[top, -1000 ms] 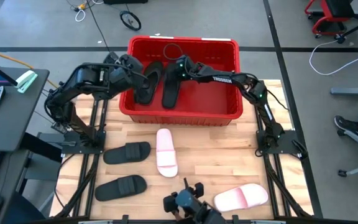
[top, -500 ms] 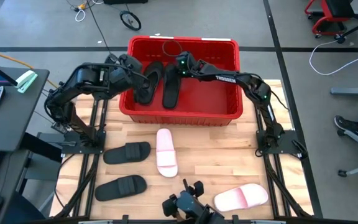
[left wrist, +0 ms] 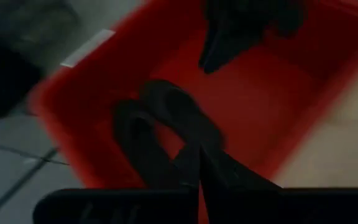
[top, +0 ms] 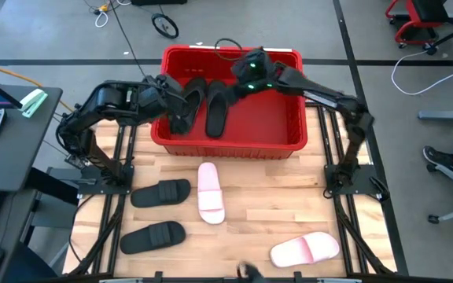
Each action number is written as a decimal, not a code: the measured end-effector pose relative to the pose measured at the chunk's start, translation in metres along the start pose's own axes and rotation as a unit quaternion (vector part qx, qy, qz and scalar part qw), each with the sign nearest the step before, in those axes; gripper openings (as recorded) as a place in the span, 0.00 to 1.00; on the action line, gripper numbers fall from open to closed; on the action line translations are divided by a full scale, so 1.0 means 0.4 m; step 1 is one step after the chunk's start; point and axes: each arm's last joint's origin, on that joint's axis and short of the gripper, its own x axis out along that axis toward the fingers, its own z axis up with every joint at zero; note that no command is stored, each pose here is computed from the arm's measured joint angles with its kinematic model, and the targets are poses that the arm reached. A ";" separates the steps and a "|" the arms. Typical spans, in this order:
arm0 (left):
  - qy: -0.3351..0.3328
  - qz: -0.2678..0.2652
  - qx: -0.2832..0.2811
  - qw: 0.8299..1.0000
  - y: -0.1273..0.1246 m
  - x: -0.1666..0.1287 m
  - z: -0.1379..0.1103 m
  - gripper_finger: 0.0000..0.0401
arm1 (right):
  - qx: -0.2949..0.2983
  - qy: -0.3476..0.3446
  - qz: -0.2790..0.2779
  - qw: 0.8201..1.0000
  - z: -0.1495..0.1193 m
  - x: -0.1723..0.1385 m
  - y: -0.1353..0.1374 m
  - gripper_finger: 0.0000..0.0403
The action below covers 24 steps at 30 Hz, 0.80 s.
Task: Pick and place slides into bin
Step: Put the left pink slide into the red bin
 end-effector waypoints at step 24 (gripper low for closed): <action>0.161 -0.249 0.094 0.950 -0.358 -0.046 -0.141 0.20 | -0.146 0.176 0.004 0.974 -0.500 -0.256 0.578 0.37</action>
